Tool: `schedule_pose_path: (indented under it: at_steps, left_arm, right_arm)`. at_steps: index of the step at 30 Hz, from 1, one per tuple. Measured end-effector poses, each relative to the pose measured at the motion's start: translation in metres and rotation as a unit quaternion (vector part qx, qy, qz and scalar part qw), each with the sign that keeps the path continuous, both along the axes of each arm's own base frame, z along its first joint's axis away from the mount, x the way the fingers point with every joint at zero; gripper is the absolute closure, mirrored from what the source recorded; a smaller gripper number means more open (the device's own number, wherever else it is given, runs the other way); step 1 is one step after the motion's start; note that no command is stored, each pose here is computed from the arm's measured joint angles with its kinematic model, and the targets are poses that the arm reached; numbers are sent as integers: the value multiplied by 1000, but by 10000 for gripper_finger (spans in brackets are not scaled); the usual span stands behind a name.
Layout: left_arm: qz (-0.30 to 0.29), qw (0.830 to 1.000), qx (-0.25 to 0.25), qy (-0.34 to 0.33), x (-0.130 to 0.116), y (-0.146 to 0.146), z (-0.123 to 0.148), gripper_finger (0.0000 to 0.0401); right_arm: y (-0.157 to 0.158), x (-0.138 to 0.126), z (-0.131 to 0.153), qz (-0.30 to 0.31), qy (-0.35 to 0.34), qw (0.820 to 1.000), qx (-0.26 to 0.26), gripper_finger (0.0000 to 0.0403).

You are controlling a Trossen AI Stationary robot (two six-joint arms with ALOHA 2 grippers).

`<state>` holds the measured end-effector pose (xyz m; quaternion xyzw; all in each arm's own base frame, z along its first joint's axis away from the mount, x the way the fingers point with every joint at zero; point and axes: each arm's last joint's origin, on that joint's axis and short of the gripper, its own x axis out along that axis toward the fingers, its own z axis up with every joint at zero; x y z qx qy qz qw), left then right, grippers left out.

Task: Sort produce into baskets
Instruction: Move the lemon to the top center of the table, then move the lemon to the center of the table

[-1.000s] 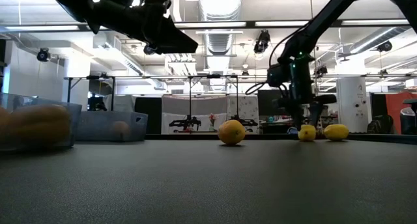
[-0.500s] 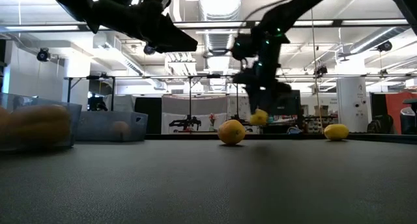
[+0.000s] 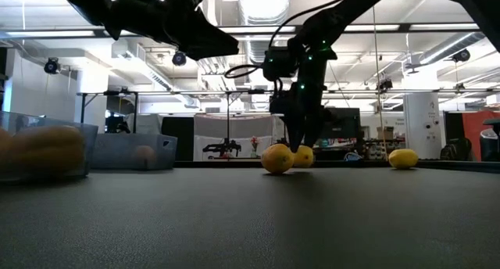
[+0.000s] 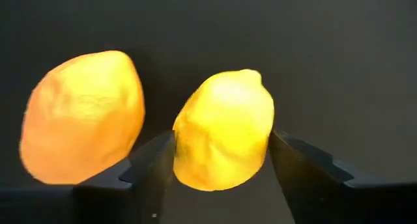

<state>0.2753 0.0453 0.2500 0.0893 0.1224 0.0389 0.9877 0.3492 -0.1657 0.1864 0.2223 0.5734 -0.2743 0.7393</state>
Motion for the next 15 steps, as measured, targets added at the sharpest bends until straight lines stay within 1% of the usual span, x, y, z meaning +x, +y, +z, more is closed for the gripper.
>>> schedule_pose_path:
  at_steps: [5,8,11,13,15]
  left_arm:
    - [1,1000,-2,1,0,0,0,170]
    - [4,1000,-10,-1,0,0,0,170]
    - [21,1000,-12,0,0,2,-1,170]
    - [35,999,-7,2,-1,3,-1,170]
    - [45,999,1,5,-1,3,-2,170]
  right_arm:
    - [-2,-1,1,-6,-1,1000,0,111]
    - [-2,-2,7,-8,-1,1000,1,80]
    - [-5,-3,28,-9,6,1000,-9,57]
    - [-11,-7,46,-14,30,999,-24,47]
    - [-17,-12,64,-4,59,997,-48,41]
